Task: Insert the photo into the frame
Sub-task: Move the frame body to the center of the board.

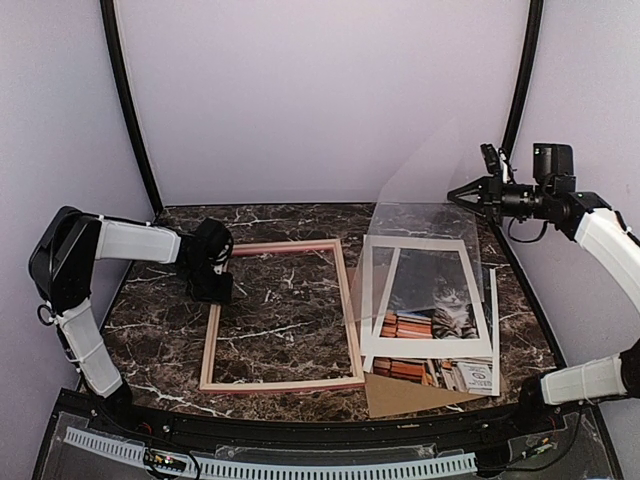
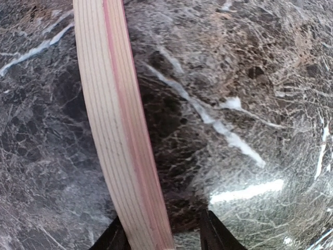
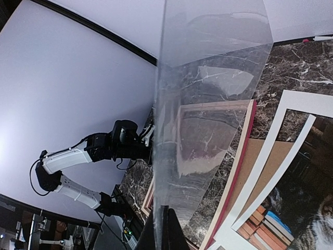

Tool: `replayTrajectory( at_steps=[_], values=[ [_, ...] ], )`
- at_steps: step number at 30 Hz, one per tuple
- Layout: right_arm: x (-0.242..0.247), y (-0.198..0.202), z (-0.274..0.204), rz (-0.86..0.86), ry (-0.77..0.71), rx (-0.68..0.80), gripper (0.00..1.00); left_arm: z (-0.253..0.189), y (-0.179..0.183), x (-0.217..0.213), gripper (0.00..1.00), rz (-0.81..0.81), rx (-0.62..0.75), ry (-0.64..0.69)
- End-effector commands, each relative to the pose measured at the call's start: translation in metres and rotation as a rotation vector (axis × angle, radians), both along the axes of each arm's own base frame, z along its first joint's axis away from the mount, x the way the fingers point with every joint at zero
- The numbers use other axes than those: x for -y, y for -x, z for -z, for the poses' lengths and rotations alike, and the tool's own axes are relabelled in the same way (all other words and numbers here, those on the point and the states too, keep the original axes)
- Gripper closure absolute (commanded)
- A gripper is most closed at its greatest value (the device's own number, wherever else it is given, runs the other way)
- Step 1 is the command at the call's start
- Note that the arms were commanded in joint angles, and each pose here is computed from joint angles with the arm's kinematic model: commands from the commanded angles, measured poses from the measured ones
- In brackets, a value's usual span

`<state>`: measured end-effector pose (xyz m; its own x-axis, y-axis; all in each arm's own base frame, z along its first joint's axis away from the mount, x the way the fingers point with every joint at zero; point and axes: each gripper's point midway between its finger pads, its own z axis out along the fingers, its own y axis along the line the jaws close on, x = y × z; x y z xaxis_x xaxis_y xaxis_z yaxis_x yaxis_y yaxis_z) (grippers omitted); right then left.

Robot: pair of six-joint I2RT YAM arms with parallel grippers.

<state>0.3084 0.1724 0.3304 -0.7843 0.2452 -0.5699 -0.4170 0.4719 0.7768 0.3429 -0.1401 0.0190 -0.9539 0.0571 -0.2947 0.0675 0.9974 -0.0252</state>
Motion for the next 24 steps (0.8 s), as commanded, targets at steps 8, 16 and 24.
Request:
replayTrajectory(
  at_steps=[8,16,24],
  values=[
    [-0.03,0.0,-0.018,-0.035,0.023,0.048,1.0,-0.004,0.012,0.067,0.53,0.151,-0.033,0.179],
    [-0.062,-0.002,-0.019,-0.07,0.051,0.041,1.0,-0.024,-0.007,0.075,0.36,0.183,0.032,0.181],
    [-0.125,0.001,-0.025,-0.144,0.079,0.049,1.0,-0.088,-0.031,0.036,0.18,0.101,0.194,0.111]
  ],
)
